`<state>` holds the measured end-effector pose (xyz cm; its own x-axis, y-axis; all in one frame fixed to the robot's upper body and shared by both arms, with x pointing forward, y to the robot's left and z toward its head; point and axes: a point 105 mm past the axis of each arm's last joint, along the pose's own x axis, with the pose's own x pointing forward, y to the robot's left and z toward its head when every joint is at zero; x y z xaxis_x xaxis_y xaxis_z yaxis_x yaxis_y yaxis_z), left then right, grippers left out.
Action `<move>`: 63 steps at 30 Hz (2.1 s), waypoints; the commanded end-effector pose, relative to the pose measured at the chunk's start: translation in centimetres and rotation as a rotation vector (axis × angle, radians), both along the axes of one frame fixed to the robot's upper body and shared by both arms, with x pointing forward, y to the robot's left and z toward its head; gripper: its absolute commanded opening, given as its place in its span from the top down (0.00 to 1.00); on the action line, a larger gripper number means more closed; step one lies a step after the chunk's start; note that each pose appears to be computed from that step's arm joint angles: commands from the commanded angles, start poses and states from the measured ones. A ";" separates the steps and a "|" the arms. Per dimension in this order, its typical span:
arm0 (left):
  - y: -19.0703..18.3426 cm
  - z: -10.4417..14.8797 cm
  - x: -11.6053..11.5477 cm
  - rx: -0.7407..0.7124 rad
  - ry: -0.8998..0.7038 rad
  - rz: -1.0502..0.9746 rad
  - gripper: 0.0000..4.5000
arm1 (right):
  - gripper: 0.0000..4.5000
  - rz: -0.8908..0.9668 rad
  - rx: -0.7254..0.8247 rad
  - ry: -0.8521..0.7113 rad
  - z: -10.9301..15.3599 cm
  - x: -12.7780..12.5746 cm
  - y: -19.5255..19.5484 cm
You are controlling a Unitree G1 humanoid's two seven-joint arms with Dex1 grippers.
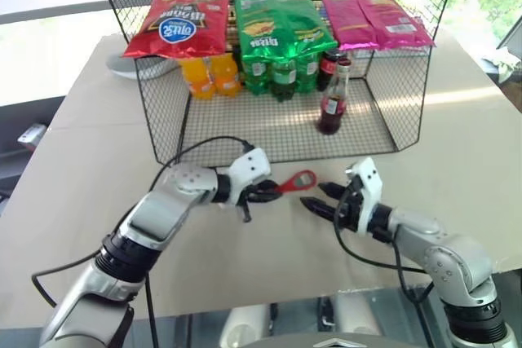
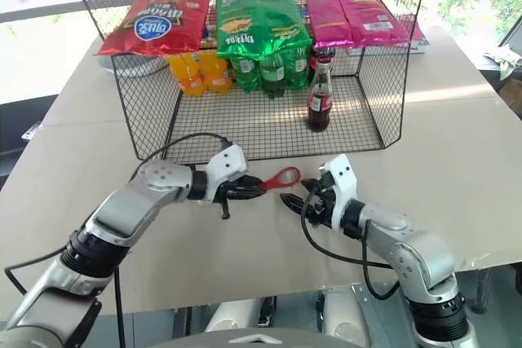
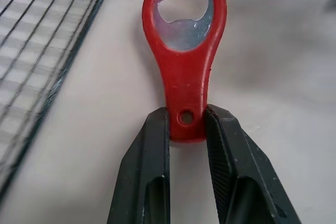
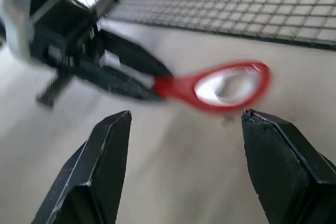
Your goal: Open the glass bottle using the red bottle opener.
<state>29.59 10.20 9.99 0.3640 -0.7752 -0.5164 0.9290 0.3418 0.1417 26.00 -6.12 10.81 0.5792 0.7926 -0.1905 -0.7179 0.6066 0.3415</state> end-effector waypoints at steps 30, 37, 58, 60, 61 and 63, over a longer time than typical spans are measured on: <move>-1.5 3.9 -0.7 -0.168 -0.315 -0.089 0.91 | 0.99 -0.026 0.221 0.059 3.4 2.2 0.9; -1.5 4.2 -0.5 -0.173 -0.339 -0.085 0.61 | 1.00 -0.016 0.211 0.059 3.5 2.4 0.7; 1.2 8.2 -2.1 -0.504 0.192 -0.101 0.61 | 1.00 0.156 0.098 -0.043 3.8 0.9 0.4; 1.8 9.0 -1.5 -0.518 0.219 -0.086 0.61 | 1.00 0.200 0.080 -0.078 4.0 0.5 0.1; 1.8 9.4 -1.4 -0.532 0.235 -0.089 0.61 | 1.00 0.227 0.062 -0.094 4.1 0.4 -0.1; 1.2 9.8 -1.6 -0.536 0.269 -0.122 0.61 | 1.00 0.283 0.021 -0.125 4.1 0.1 0.0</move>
